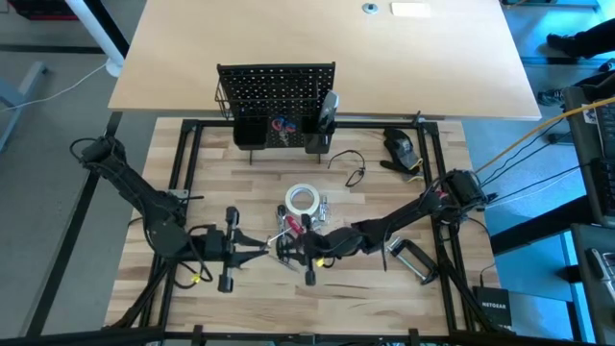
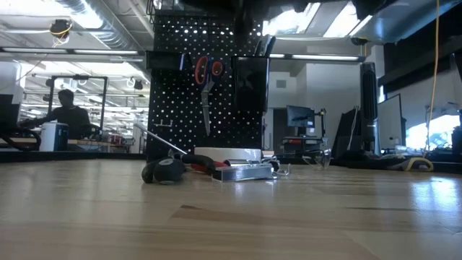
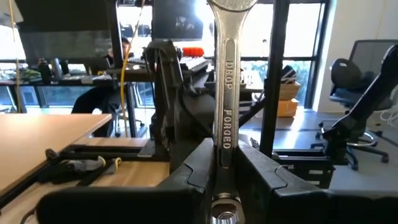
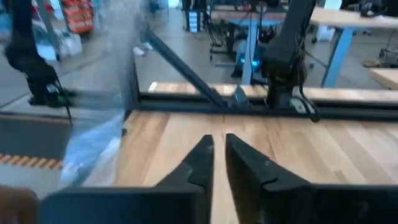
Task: Hang tools onto peg board
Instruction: Put the silver wrench into the right black bin on the peg board
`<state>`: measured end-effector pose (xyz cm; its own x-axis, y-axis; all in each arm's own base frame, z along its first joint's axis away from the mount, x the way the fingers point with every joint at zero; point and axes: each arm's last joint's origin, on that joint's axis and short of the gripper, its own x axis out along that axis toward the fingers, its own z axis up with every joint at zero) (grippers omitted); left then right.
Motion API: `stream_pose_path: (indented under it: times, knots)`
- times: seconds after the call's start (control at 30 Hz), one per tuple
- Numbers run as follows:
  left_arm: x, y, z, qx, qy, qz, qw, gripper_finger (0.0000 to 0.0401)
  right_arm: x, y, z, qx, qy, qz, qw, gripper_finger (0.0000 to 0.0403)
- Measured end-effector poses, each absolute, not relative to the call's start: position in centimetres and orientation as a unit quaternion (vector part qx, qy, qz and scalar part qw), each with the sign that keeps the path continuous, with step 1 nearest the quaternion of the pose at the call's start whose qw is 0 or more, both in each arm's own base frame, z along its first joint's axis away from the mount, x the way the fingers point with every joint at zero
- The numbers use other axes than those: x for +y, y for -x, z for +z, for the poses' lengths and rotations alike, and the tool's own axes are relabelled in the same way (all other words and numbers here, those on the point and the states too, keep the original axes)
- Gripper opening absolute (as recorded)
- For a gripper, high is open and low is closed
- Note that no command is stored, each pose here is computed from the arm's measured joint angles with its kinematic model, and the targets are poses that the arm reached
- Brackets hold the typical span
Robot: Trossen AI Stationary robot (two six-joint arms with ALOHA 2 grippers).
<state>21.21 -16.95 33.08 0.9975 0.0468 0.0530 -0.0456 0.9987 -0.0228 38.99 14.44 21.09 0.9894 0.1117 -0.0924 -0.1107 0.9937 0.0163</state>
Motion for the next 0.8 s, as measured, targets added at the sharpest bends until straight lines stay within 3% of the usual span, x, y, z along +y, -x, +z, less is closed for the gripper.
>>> stream_pose_path:
  times: [0.33,0.8]
  knots:
    - [-16.8,-21.3,33.0,-0.024,0.019,0.022,0.999,0.0043,14.0,-38.2,25.6,-0.020,-0.023,0.075,0.997,0.0178]
    - [-16.8,-22.1,32.4,-0.018,0.015,0.031,0.999,0.0044,15.0,-41.4,27.7,-0.065,0.025,0.092,0.993,0.0192]
